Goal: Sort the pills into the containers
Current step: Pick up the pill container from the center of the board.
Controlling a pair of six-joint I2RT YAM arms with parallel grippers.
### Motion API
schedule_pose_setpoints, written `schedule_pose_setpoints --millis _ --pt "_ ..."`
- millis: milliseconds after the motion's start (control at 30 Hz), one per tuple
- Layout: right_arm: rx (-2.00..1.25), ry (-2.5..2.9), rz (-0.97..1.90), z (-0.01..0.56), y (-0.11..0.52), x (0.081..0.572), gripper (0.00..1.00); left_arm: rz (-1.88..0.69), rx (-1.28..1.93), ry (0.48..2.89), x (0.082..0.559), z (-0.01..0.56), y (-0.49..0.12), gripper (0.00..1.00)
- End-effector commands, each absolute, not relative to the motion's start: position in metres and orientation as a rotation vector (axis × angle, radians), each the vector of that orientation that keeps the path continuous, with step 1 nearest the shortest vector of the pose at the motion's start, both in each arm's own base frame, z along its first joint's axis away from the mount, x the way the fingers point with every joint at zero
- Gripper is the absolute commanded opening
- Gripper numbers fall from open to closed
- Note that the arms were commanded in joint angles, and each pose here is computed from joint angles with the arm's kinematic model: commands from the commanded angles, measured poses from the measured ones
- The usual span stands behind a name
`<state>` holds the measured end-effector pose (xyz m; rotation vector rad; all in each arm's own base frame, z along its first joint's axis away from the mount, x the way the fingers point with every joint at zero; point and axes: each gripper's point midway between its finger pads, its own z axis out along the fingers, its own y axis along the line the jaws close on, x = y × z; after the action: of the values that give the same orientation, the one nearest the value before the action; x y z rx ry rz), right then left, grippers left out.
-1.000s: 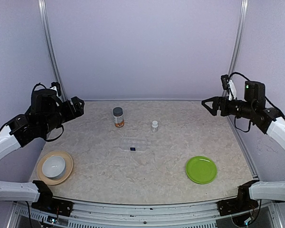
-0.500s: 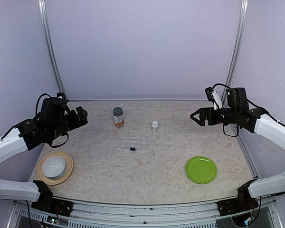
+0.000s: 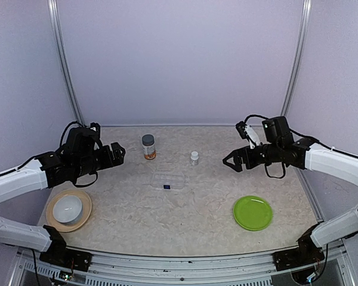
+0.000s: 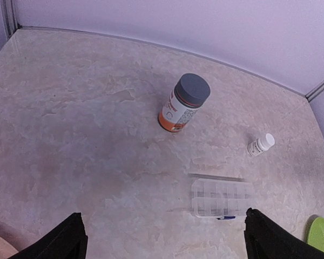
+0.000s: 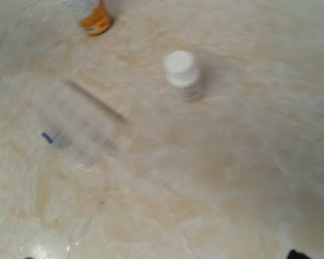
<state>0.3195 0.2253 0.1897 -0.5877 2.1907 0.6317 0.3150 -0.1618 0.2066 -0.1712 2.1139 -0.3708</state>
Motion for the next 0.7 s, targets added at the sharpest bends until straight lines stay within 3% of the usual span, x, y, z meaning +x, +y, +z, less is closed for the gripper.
schedule_pose_setpoints --millis 0,667 --pt "-0.733 2.111 0.645 0.188 0.254 0.313 1.0 -0.463 -0.025 2.12 0.314 0.196 -0.191 0.99" --pt "-1.153 1.982 0.618 0.132 0.357 0.31 1.0 -0.567 0.065 2.159 0.303 0.174 -0.223 0.99"
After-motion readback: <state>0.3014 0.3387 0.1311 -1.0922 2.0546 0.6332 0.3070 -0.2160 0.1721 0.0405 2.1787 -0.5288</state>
